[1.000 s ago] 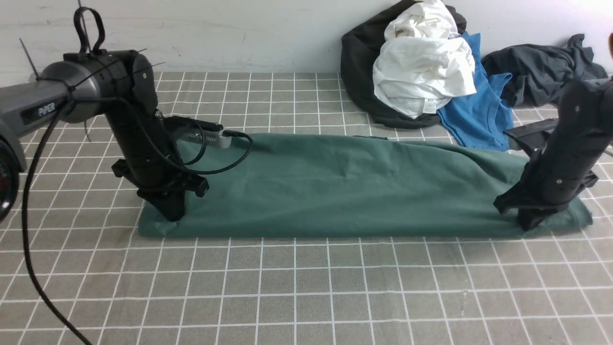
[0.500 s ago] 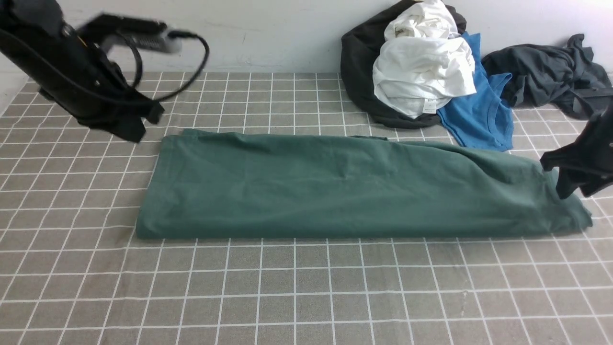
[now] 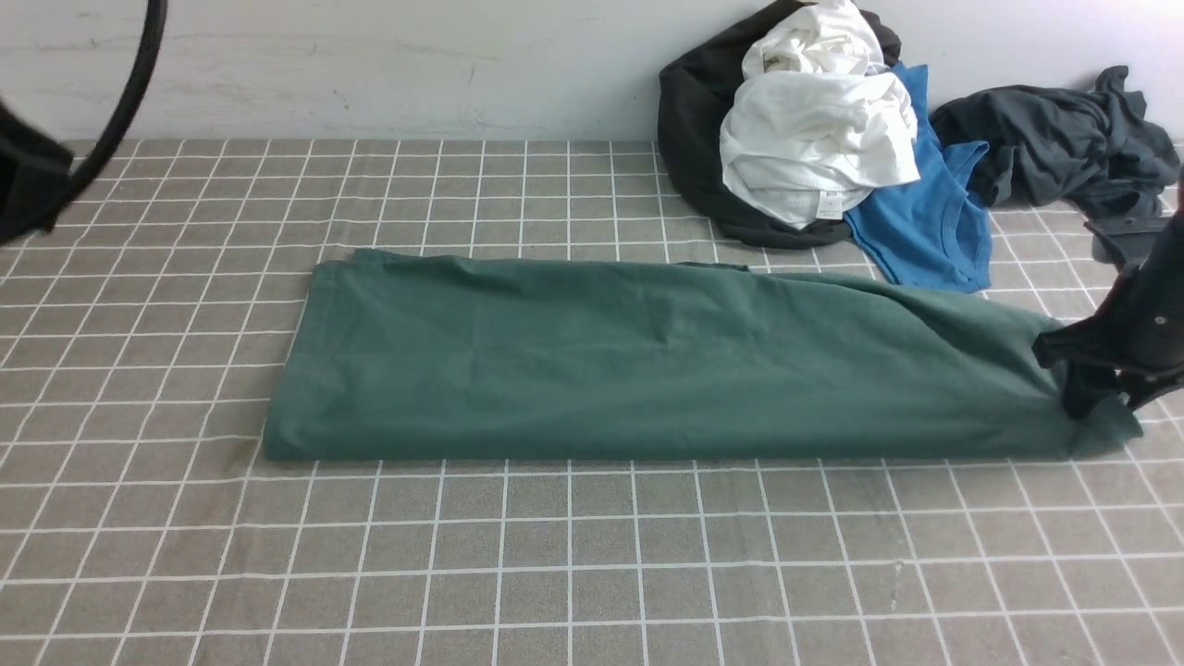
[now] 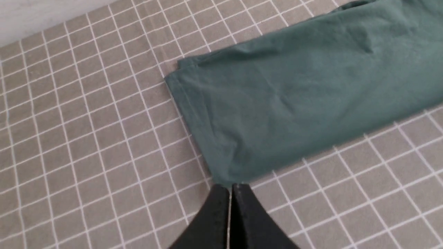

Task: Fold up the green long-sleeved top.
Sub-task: Use the right arm to clamp the right edge of the fabric, then use the right arm to drag the right edge of the fabric to the left and folds it over the left edge

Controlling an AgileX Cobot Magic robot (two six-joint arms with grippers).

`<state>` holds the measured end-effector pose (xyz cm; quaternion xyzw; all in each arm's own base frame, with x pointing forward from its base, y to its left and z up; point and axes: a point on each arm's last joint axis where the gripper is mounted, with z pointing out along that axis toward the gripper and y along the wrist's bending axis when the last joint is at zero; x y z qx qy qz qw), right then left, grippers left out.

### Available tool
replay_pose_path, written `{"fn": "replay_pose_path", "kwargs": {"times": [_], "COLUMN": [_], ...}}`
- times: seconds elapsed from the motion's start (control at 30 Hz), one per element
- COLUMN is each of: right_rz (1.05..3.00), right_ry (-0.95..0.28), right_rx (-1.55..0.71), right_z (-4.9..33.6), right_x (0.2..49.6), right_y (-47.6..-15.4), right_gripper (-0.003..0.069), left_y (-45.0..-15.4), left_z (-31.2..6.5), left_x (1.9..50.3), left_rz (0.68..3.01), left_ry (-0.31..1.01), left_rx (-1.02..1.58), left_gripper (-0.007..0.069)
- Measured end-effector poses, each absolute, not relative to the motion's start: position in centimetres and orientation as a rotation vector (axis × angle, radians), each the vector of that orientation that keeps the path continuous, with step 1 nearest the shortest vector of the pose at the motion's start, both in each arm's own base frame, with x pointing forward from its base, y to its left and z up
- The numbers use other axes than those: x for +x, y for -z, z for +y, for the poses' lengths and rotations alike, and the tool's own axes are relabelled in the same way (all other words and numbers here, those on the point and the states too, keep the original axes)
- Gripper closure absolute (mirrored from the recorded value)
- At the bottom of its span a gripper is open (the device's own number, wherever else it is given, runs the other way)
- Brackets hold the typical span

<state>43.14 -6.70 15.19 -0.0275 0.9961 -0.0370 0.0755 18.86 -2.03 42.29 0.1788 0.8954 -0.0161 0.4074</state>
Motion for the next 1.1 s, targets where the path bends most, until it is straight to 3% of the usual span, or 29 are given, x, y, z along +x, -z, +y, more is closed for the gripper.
{"fn": "replay_pose_path", "kwargs": {"times": [0.1,0.2,0.23,0.37,0.43,0.5,0.63,0.77,0.9,1.1], "right_rz": [2.989,2.951,2.918,2.82,2.717,2.678,2.608,2.506,2.411,2.368], "right_ry": [0.166,0.229,0.252,0.215,0.063,-0.009,-0.26,-0.462,-0.625,-0.716], "right_rx": [-0.087,-0.031,0.043,0.155,0.139,0.076,-0.171,-0.374,-0.517,-0.667], "right_z": [-7.8,-9.5,-10.5,-10.9,-8.3,-6.2,2.4,11.6,20.1,28.1], "right_x": [42.9,42.4,42.0,40.7,39.6,39.5,39.4,39.6,39.6,39.6], "right_y": [-16.9,-20.1,-22.4,-27.2,-31.4,-32.6,-34.1,-33.4,-30.6,-26.8], "right_gripper": [0.0608,0.0618,0.0618,0.0618,0.0618,0.0618,0.0618,0.0618,0.0618,0.0618], "left_y": [-39.0,-36.1,-33.9,-29.8,-27.7,-27.2,-27.3,-27.4,-27.4,-27.4], "left_z": [-1.4,-1.1,-1.0,-1.0,-1.0,-1.1,-1.5,-1.9,-2.2,-2.2], "left_x": [16.5,15.6,15.3,15.0,15.3,15.5,16.0,16.0,16.0,16.0], "left_rz": [2.346,2.436,2.504,2.611,2.584,2.548,2.474,2.465,2.459,2.458], "left_ry": [-0.01,-0.003,0.012,0.025,0.033,0.047,0.122,0.195,0.23,0.235], "left_rx": [0.399,0.32,0.277,0.249,0.227,0.209,0.149,0.116,0.121,0.127], "left_gripper": [0.0632,0.0632,0.0632,0.0632,0.0632,0.0632,0.0632,0.0632,0.0632,0.0632]}}
